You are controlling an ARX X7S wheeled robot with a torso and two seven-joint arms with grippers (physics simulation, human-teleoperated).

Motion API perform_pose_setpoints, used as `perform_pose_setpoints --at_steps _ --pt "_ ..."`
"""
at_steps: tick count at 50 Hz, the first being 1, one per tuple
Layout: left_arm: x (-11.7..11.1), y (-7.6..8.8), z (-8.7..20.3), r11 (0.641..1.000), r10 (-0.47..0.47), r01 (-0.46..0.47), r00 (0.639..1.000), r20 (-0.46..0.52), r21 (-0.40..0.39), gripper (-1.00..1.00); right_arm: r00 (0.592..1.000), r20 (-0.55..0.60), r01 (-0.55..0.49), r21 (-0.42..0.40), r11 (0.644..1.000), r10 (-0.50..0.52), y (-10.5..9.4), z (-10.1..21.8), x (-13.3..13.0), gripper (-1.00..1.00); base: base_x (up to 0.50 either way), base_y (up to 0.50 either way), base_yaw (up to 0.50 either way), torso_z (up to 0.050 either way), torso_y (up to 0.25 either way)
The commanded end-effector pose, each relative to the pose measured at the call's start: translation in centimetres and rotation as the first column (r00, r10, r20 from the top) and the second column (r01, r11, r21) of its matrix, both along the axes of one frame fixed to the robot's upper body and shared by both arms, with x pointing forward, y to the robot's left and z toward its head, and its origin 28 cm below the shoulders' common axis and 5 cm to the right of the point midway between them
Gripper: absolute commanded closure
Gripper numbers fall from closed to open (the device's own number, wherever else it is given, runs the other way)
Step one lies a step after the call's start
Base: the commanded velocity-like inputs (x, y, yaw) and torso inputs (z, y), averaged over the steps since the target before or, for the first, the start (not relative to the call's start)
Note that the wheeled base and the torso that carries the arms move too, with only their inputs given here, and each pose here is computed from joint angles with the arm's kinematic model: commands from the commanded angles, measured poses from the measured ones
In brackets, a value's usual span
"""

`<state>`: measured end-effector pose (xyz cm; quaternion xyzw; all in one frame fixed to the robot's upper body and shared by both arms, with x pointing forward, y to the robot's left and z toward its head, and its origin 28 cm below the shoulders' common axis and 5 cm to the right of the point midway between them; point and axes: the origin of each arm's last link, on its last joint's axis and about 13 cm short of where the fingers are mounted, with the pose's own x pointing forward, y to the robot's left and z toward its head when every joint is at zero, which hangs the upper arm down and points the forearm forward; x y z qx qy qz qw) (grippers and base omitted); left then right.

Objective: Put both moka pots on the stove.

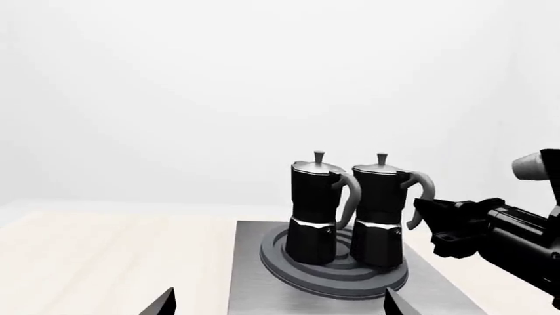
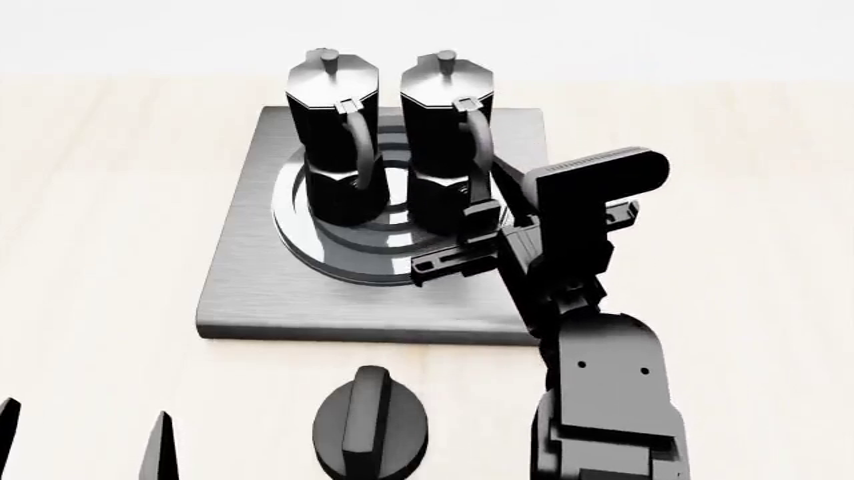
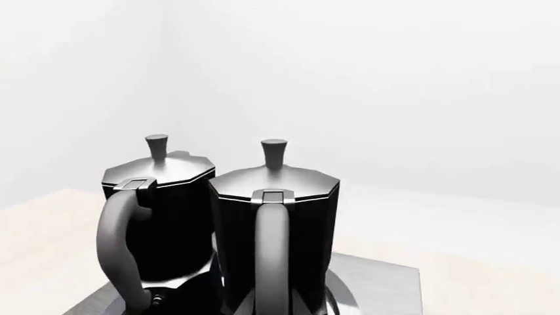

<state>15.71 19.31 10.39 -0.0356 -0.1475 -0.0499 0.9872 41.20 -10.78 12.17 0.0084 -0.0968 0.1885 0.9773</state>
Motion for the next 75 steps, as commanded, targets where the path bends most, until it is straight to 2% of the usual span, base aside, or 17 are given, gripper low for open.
perform_pose_setpoints --at_steps 1,5,6,14,19,21,22,23,24,32,35,39,41,46,52,60,75 --pt "0.2 0.1 -0.3 1.000 -0.002 0.002 1.000 -0.002 0.001 -1.00 1.000 -0.027 0.012 -0.010 1.000 -0.013 -0.1 -0.6 -0.2 1.00 0.00 0.00 0.00 0.000 0.000" --pt "0.1 0.0 -0.1 1.000 0.000 0.000 1.000 -0.002 0.001 -1.00 0.999 -0.050 -0.009 -0.023 1.000 0.008 -0.1 -0.7 -0.2 1.00 0.00 0.00 0.00 0.000 0.000" --pt "0.1 0.0 -0.1 1.000 0.000 0.000 1.000 -0.002 0.001 -1.00 0.999 -0.048 -0.010 -0.028 1.000 0.008 -0.1 -0.8 -0.3 -1.00 0.00 0.00 0.00 0.000 0.000" --pt "0.0 -0.1 0.1 1.000 -0.004 0.004 1.000 -0.003 0.003 -1.00 0.999 -0.031 -0.032 -0.034 0.999 0.031 -0.4 -0.4 -0.1 -1.00 0.00 0.00 0.00 0.000 0.000" --pt "-0.1 0.0 0.3 1.000 -0.002 0.002 1.000 -0.001 0.003 -1.00 1.000 0.005 -0.028 -0.063 0.998 0.029 -1.5 -0.6 -0.4 -1.00 0.00 0.00 0.00 0.000 0.000" --pt "-0.1 -0.1 0.2 1.000 -0.005 0.005 1.000 -0.002 0.004 -1.00 1.000 -0.004 -0.021 -0.056 0.998 0.021 -2.0 -0.8 -1.5 -1.00 0.00 0.00 0.00 0.000 0.000" --pt "-0.1 -0.1 0.2 1.000 -0.007 0.007 1.000 -0.003 0.004 -1.00 0.999 -0.047 -0.026 -0.040 0.999 0.024 -2.2 -1.6 -2.6 -1.00 0.00 0.00 0.00 0.000 0.000" --pt "-0.1 -0.1 0.2 1.000 -0.008 0.008 1.000 -0.003 0.005 -1.00 0.999 0.037 -0.026 -0.051 0.998 0.028 -2.2 0.0 -3.0 -1.00 0.00 0.00 0.00 0.000 0.000" --pt "-0.2 -0.1 0.2 1.000 -0.008 0.008 1.000 -0.003 0.006 -1.00 0.998 0.053 -0.020 -0.046 0.999 0.023 -2.3 0.2 -3.6 -1.00 0.00 0.00 0.00 0.000 0.000" --pt "-0.2 0.1 0.3 1.000 0.003 -0.003 1.000 -0.007 0.005 -1.00 0.993 0.106 0.048 -0.005 0.999 -0.047 -2.0 1.3 -7.1 -1.00 0.00 0.00 0.00 0.000 0.000" --pt "-0.3 0.1 0.3 1.000 0.003 -0.003 1.000 -0.004 0.002 -1.00 0.991 0.113 0.067 0.003 0.998 -0.067 -1.9 1.4 -7.4 -1.00 0.00 0.00 0.00 0.000 0.000" --pt "-0.5 0.2 0.4 1.000 0.004 -0.004 1.000 -0.003 0.001 -1.00 0.978 0.159 0.131 0.024 0.991 -0.133 -1.4 2.6 -9.4 -1.00 0.00 0.00 0.00 0.000 0.000" --pt "-0.6 0.1 0.3 1.000 0.005 -0.005 1.000 -0.003 -0.002 -1.00 0.951 0.235 0.209 -0.004 0.978 -0.203 -1.1 2.8 -10.6 -1.00 0.00 0.00 0.00 0.000 0.000" --pt "-1.1 0.2 0.3 1.000 0.008 -0.008 1.000 0.002 -0.009 -1.00 0.915 0.312 0.269 0.006 0.963 -0.257 -0.4 2.7 -12.5 -1.00 0.00 0.00 0.00 0.000 0.000" --pt "-0.8 0.4 0.3 1.000 0.016 -0.016 1.000 0.006 -0.012 -1.00 0.889 0.353 0.306 0.019 0.952 -0.292 -0.6 3.0 -14.5 -1.00 0.00 0.00 0.00 0.000 0.000" --pt "-1.0 0.3 0.3 1.000 0.019 -0.019 1.000 0.010 -0.017 -1.00 0.880 0.352 0.326 0.038 0.945 -0.318 -0.7 1.5 -16.8 -1.00 0.00 0.00 0.00 0.000 0.000" --pt "-0.7 0.3 0.4 0.999 0.027 -0.027 1.000 0.015 -0.017 -1.00 0.904 0.302 0.310 0.021 0.951 -0.301 -0.4 -2.1 -19.5 -1.00 0.00 0.00 0.00 0.000 0.000"
